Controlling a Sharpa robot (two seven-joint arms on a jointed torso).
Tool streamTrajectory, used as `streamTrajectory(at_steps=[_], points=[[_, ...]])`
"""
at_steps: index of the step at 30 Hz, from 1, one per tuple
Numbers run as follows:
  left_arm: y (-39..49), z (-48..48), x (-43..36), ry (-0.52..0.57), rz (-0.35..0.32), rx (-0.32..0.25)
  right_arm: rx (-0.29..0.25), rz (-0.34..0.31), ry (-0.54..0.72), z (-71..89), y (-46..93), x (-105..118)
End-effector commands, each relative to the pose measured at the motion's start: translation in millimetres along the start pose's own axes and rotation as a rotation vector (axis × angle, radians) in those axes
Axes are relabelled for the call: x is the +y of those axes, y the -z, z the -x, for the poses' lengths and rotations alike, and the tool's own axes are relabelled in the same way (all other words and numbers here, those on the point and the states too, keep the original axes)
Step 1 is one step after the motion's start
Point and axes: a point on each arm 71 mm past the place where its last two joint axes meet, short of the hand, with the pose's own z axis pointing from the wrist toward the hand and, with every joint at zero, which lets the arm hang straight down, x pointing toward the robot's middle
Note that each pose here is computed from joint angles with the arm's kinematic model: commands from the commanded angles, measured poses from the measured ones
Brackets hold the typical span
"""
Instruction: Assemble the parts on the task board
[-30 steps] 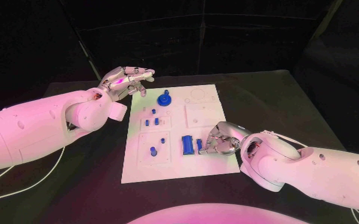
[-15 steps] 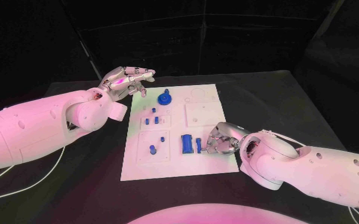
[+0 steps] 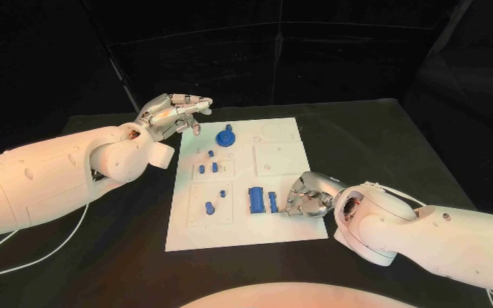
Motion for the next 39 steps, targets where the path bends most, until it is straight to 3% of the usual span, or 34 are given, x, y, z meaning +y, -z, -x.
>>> streamTrajectory(at_steps=[1,5,9,15,22,27,35,37,38,39], points=[[-0.4,-1.6,-1.1,0.030,-0.005,0.010,-0.009,0.072,-0.159,3.9,2.0,2],[-1.2,-2.1,-1.3,0.118,-0.013,-0.009,-0.036,0.168,-0.278,17.1,-1.1,1],[-3.0,1.0,-1.6,0.144,-0.025,-0.028,-0.105,0.205,-0.435,42.8,-14.0,-4],[-10.5,13.2,-1.2,0.128,-0.045,-0.086,-0.232,0.224,-0.637,89.3,-45.1,-21],[-25.3,20.0,3.3,0.105,-0.068,-0.138,-0.353,0.315,-0.748,136.4,-86.6,-36],[-31.4,26.0,6.2,0.046,-0.100,-0.255,-0.375,0.333,-0.787,149.3,-107.2,-39],[-37.2,28.1,12.8,0.013,-0.118,-0.347,-0.381,0.345,-0.815,153.6,-121.6,-38],[-38.1,28.2,15.0,0.009,-0.111,-0.362,-0.375,0.348,-0.823,152.9,-123.3,-36],[-39.3,22.9,18.0,0.033,-0.074,-0.287,-0.397,0.291,-0.770,151.4,-123.0,-41],[-39.2,22.7,18.0,0.033,-0.074,-0.287,-0.398,0.291,-0.770,151.2,-122.9,-41]])
